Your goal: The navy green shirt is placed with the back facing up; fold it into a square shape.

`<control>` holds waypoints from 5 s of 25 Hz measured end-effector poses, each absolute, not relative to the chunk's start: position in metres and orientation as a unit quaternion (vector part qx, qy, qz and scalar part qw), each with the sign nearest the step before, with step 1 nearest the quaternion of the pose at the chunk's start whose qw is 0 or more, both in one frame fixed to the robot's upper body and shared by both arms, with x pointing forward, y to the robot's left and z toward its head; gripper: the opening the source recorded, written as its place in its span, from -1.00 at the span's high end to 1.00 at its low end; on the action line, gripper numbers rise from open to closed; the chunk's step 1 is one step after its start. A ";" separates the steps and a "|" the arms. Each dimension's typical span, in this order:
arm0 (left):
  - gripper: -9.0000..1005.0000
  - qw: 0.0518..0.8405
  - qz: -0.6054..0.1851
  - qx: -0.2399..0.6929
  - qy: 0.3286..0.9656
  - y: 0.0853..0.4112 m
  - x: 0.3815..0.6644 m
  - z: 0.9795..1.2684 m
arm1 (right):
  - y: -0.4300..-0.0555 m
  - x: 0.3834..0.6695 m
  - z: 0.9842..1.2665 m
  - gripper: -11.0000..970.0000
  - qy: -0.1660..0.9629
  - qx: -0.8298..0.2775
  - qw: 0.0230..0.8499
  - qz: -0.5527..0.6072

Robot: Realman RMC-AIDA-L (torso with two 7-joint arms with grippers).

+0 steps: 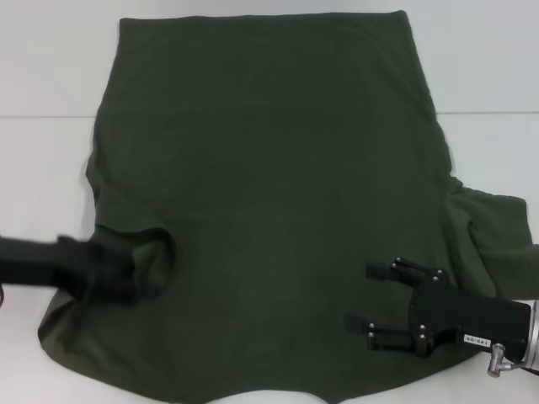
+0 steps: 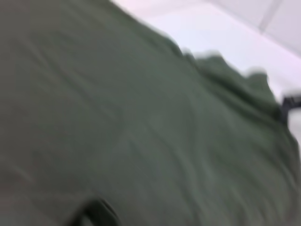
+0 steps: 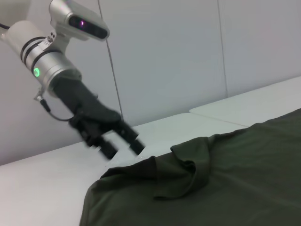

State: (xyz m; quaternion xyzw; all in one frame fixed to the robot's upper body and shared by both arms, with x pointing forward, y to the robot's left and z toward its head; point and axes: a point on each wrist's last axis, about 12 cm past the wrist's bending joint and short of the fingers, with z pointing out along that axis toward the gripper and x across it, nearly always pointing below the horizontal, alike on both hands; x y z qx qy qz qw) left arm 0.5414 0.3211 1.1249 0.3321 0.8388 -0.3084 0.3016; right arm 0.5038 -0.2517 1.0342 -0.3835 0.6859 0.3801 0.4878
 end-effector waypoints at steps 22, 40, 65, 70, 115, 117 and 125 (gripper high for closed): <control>-0.69 0.237 -0.395 -0.141 0.876 0.345 0.576 1.095 | -0.250 0.502 1.034 -0.91 0.684 -0.383 0.486 0.387; -0.69 0.252 -0.366 -0.184 0.877 0.351 0.580 1.085 | -0.253 0.501 1.033 -0.90 0.687 -0.381 0.486 0.384; -0.69 0.256 -0.391 -0.163 0.869 0.318 0.604 1.090 | -0.253 0.498 1.032 -0.90 0.685 -0.380 0.485 0.389; -0.70 0.268 -0.427 -0.128 0.854 0.290 0.619 1.103 | -0.252 0.498 1.033 -0.90 0.684 -0.380 0.485 0.391; -0.70 0.545 -0.278 0.385 0.691 0.341 0.450 1.073 | -0.373 0.573 1.177 -0.89 0.957 0.032 0.194 0.213; -0.70 0.543 -0.276 0.391 0.690 0.340 0.451 1.071 | -0.372 0.575 1.167 -0.89 0.958 0.037 0.185 0.217; -0.70 0.536 -0.274 0.394 0.694 0.337 0.455 1.067 | -0.372 0.588 1.139 -0.88 0.958 0.053 0.175 0.220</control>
